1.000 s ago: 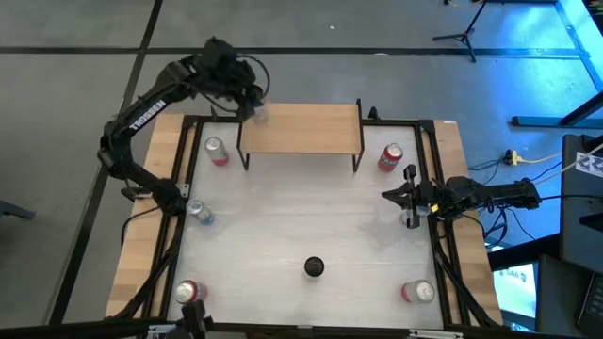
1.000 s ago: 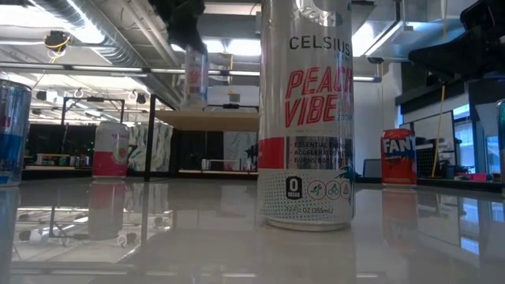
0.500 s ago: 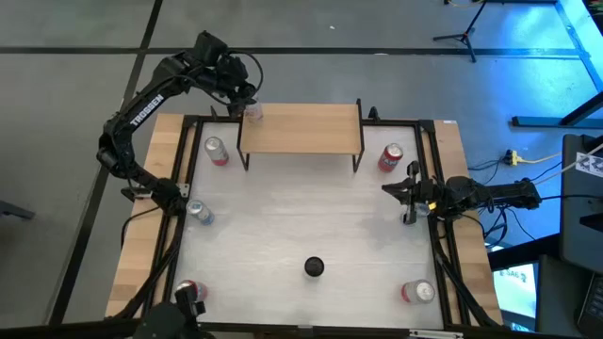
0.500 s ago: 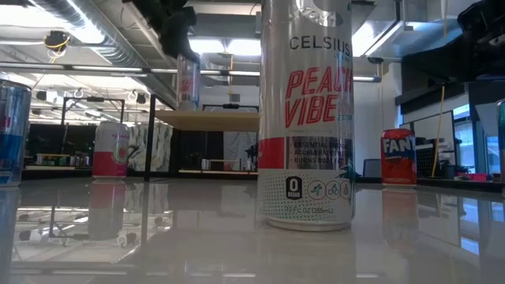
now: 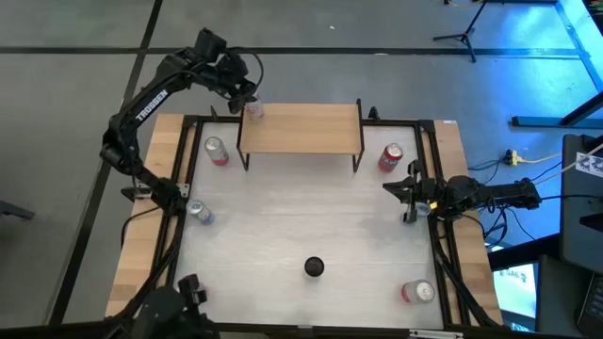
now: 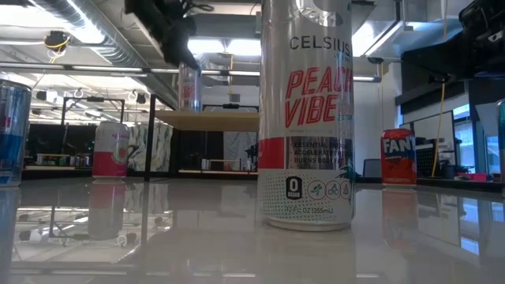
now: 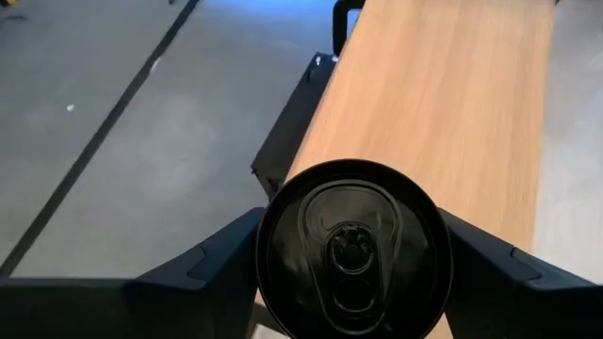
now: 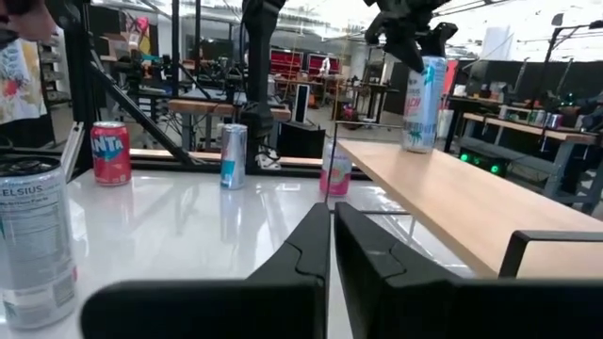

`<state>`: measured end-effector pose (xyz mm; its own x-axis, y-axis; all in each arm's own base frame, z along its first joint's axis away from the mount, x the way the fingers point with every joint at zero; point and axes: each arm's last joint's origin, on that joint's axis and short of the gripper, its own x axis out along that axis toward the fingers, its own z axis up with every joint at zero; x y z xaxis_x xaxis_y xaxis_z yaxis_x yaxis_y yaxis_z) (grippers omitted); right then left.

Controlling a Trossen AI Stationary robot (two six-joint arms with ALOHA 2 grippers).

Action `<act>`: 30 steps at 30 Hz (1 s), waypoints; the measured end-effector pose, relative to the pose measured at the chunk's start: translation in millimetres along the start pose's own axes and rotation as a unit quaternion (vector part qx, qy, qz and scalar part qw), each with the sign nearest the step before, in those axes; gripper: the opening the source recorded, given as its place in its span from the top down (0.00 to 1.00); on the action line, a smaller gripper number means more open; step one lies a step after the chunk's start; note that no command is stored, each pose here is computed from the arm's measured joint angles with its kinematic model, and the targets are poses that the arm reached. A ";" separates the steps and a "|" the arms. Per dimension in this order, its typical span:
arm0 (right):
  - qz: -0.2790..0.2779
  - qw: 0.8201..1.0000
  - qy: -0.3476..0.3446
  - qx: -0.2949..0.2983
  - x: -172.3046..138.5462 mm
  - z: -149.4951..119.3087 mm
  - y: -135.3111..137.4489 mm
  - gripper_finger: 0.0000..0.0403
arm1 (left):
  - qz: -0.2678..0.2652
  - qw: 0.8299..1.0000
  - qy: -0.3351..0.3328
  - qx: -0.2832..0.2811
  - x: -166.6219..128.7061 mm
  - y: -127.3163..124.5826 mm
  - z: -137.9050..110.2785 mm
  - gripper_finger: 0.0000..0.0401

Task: Place canned beverage on shelf
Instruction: Put the top peach soda can on the shelf

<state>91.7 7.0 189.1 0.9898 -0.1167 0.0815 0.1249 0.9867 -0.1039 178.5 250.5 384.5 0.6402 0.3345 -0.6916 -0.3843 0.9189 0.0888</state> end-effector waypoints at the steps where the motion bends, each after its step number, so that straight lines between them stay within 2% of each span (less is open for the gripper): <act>1: 0.000 1.000 0.000 0.004 0.0 0.0 0.0 0.95 | 0.001 1.000 -0.002 0.001 2.0 1.2 0.5 0.40; 7: 0.001 1.000 0.010 0.018 0.0 -2.0 0.3 0.95 | 0.009 1.000 -0.005 -0.002 4.1 4.0 1.1 0.39; 13: 0.002 1.000 0.013 0.023 0.0 -2.6 0.4 0.95 | 0.005 1.000 -0.003 -0.014 4.0 3.4 0.5 0.33; 19: 0.002 1.000 0.013 0.023 0.0 -2.6 0.4 0.95 | 0.001 1.000 -0.006 -0.001 5.6 -0.6 3.2 0.28; 30: 0.003 1.000 0.013 0.023 0.0 -2.5 0.4 0.95 | 0.014 0.999 -0.033 -0.001 -1.5 0.9 12.0 0.27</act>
<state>91.9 7.1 186.6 0.9920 -0.1137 0.0557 0.1169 0.9914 -0.0590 185.2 253.4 394.2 0.6710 0.3731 -0.6407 -0.4033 0.9088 0.1067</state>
